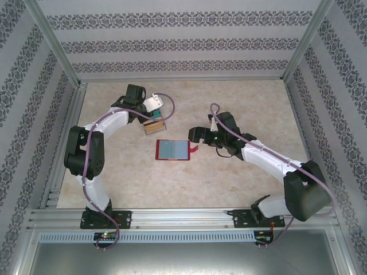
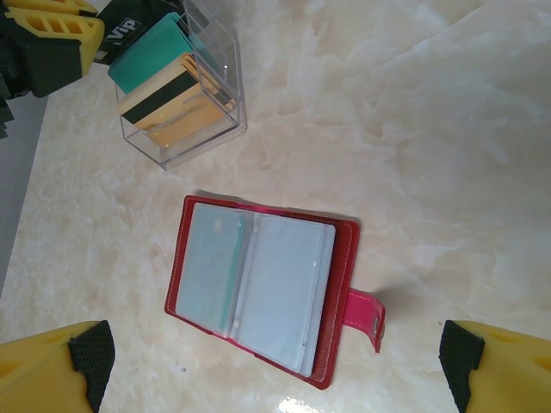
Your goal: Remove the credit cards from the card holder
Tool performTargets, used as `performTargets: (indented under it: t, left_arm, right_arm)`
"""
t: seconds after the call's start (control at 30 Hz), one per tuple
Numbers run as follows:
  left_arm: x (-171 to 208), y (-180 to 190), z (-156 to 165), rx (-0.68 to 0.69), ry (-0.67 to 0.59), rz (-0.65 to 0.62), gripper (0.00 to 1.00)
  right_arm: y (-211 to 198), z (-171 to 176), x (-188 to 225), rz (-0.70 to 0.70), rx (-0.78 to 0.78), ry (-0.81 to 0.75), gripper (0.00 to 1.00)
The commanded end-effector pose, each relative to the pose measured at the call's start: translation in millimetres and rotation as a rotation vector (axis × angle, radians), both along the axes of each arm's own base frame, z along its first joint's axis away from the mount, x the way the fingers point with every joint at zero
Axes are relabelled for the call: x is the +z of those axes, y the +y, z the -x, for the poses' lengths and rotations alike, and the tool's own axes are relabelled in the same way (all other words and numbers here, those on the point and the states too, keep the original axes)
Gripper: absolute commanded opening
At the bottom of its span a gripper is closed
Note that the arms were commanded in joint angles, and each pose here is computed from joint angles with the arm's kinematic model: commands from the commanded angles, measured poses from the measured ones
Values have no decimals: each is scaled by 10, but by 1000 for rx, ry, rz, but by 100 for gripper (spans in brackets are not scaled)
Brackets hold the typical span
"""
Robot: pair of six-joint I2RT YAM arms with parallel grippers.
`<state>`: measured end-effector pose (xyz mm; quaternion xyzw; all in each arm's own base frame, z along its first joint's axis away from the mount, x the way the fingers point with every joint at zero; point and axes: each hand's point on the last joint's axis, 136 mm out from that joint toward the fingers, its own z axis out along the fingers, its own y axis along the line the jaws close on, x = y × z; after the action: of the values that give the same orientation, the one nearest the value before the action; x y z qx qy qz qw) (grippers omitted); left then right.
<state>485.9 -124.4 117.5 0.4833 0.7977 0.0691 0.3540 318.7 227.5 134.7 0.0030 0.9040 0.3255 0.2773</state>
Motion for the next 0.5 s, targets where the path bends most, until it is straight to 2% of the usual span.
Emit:
performTargets:
  t: [0.0, 0.37, 0.47]
  left_arm:
    - [-7, 99, -66, 13, 0, -25, 25]
    - [-61, 221, -193, 82, -17, -49, 25]
    - [-2, 211, -214, 106, -27, -14, 25]
  right_arm:
    - [45, -59, 90, -26, -1, -3, 98]
    - [63, -56, 84, -32, 5, 7, 98]
    - [56, -50, 81, -30, 2, 9, 98]
